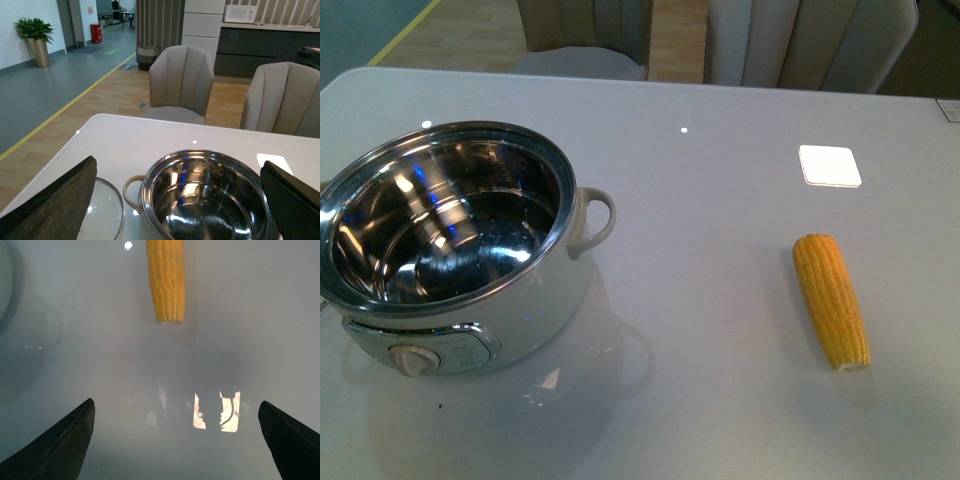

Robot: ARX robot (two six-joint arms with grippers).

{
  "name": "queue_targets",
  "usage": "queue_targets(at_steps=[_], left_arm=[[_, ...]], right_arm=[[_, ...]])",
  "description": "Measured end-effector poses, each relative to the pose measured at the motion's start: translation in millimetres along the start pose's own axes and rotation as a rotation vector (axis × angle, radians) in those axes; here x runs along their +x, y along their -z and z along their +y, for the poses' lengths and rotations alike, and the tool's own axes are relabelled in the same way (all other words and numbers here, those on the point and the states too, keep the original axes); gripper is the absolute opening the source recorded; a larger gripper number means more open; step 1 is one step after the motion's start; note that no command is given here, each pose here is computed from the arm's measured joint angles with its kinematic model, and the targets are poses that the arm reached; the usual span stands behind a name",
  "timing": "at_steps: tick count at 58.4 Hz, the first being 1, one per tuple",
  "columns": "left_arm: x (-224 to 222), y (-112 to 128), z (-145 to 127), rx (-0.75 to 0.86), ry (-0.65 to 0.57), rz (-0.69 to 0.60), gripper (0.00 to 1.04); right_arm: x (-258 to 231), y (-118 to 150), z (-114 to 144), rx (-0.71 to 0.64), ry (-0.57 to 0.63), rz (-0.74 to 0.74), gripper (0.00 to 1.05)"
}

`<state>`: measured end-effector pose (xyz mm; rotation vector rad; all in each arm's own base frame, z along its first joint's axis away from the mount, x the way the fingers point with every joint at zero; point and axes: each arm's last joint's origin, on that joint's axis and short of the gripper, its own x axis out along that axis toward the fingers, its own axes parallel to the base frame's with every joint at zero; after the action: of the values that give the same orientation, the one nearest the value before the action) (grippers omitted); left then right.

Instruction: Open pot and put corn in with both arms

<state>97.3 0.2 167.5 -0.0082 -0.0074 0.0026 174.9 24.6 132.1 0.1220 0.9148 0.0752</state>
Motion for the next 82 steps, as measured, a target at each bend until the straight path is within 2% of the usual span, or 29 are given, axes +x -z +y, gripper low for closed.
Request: queue_targets(at_steps=[8,20,32,50,57,69,72,82], left_arm=[[0.0,0.0,0.0,0.000,0.000,0.000,0.98],[0.0,0.0,0.0,0.000,0.000,0.000,0.98],[0.0,0.0,0.0,0.000,0.000,0.000,0.98],[0.0,0.0,0.0,0.000,0.000,0.000,0.98],[0.0,0.0,0.0,0.000,0.000,0.000,0.98],[0.0,0.0,0.0,0.000,0.000,0.000,0.98],[0.0,0.0,0.0,0.000,0.000,0.000,0.98],[0.0,0.0,0.0,0.000,0.000,0.000,0.98]], right_arm=[[52.0,-22.9,16.5,-0.055,-0.005,0.008,0.96],[122.3,-25.5,18.1,-0.107,0.071,0.090,0.96],[152.5,-22.5,13.8,-0.120,0.085,0.138,0.96],[179.7,-32.3,14.4,-0.130,0.088,0.139,0.95],[190.0,-29.8,14.7,-0.146,0.091,0.157,0.89],[196.1,-25.3,17.2,-0.168,0.087,0.180,0.59],[196.4,-25.0,18.3,-0.174,0.083,0.182,0.47],[192.5,-25.2,21.4,-0.184,0.062,0.180,0.30]])
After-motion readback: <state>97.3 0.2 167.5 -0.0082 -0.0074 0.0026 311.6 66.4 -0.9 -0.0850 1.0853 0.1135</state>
